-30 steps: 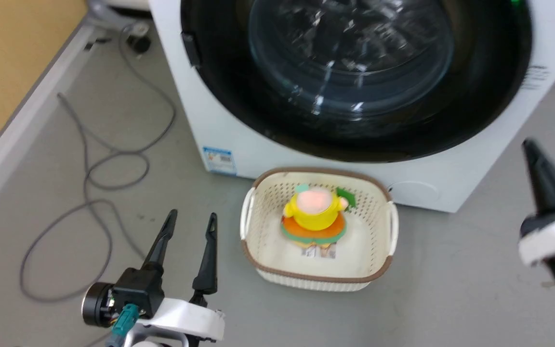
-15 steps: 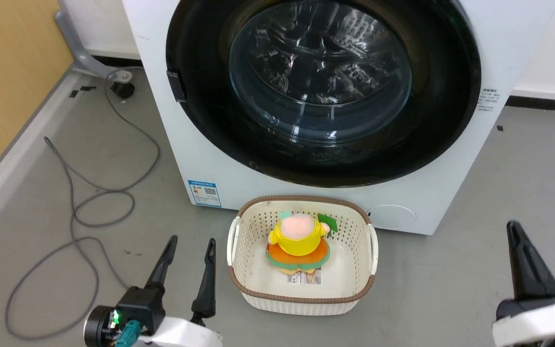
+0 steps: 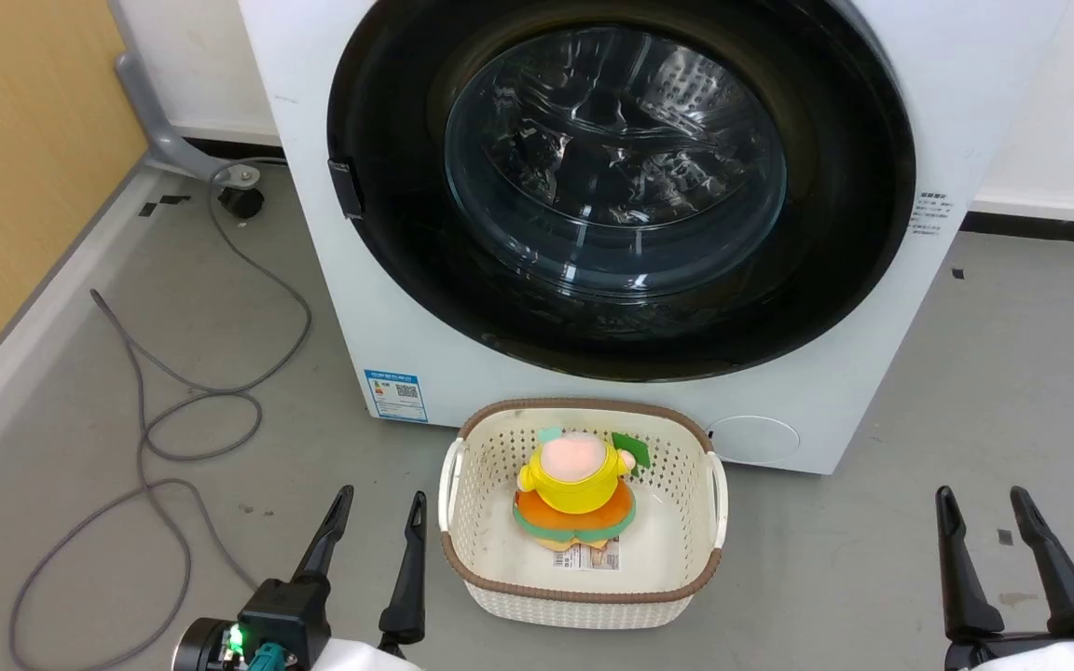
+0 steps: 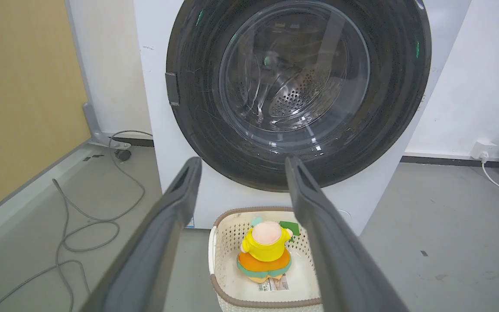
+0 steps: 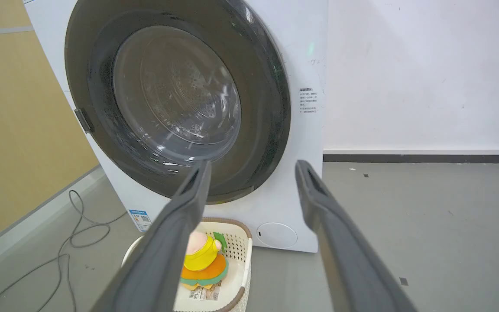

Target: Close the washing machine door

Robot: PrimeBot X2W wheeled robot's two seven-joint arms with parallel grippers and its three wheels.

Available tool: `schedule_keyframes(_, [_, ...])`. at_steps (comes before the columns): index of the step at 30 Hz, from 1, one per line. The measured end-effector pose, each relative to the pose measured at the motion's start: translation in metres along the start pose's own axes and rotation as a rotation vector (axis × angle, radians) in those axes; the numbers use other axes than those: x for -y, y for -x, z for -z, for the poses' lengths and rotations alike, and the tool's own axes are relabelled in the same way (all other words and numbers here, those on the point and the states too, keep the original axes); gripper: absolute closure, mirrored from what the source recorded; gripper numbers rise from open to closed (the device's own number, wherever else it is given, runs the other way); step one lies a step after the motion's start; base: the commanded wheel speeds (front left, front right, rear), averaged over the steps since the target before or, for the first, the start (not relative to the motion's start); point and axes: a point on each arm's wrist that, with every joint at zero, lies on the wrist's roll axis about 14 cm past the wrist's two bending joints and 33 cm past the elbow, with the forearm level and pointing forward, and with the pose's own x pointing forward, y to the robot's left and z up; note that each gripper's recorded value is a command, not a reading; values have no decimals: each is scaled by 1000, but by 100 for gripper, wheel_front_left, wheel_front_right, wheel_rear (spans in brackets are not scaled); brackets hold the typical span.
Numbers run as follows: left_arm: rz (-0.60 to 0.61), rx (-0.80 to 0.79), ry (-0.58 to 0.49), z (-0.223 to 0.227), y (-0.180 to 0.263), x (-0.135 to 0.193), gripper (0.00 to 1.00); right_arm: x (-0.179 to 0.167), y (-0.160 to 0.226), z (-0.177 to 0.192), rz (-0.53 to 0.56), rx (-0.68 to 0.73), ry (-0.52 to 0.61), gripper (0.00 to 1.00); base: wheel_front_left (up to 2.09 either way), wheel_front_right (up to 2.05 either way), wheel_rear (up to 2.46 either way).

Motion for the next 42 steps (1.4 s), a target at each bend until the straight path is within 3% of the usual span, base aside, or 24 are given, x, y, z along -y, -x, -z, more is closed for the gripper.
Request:
schedule_keyframes(13, [-5,3,-12,-1,1,0,0,-1,3,1,-1,-7,7,0,0,0,0])
schedule_keyframes(14, [-7,3,-14,-1,1,0,100,-1,3,1,-1,-7,7,100,0,0,0])
schedule_keyframes(42, [-15,-16,-34,-2,-4,-4,100,-4,3,6,-10,-37,32,100,0,0,0])
